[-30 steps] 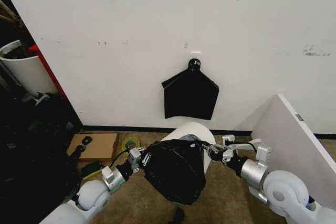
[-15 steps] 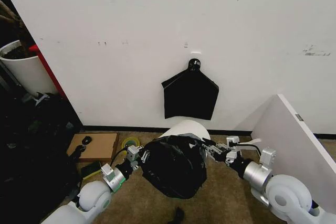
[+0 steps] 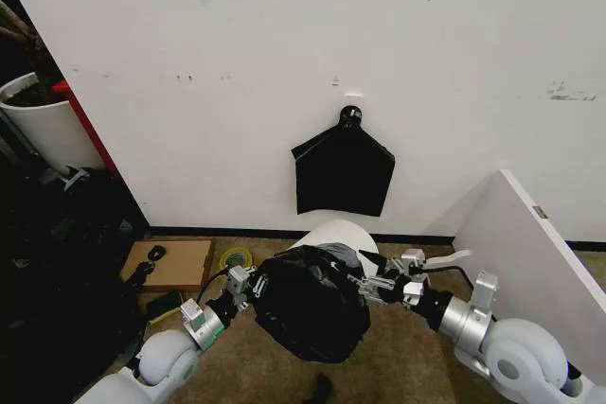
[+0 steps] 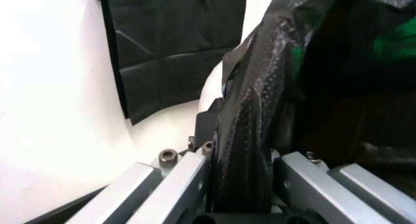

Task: Place the garbage bag over the trash bin.

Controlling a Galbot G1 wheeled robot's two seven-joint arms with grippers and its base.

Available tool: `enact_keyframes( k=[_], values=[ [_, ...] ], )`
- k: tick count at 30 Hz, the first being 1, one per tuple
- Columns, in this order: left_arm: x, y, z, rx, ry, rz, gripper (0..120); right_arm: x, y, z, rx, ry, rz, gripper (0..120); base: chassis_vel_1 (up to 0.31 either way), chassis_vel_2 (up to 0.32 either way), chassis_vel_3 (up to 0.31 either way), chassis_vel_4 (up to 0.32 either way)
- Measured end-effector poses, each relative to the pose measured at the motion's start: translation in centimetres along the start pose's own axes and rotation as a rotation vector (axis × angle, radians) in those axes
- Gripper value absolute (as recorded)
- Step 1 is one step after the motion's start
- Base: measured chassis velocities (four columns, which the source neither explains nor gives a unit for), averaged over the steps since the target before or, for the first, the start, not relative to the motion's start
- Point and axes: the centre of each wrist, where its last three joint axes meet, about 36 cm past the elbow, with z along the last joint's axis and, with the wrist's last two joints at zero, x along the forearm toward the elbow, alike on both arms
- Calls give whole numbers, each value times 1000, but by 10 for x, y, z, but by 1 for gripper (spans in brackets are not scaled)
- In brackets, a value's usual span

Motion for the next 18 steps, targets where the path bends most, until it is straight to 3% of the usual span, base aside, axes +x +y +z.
enact_keyframes(
  k=[6, 11, 14, 18],
  values=[
    [-4, -10, -5, 72, 32, -92, 0, -2, 13, -6, -44, -43, 128, 100, 0, 0, 0, 0],
    [-22, -40, -35, 281, 124, -285, 0, -3, 47, -16, 35, -54, 241, 100, 0, 0, 0, 0],
    [-29, -48, -45, 332, 134, -327, 0, -4, 63, -18, 78, -42, 276, 100, 0, 0, 0, 0],
    [-56, -71, -72, 440, 166, -419, 0, -6, 98, -19, 64, 12, 320, 88, 0, 0, 0, 0]
  ],
)
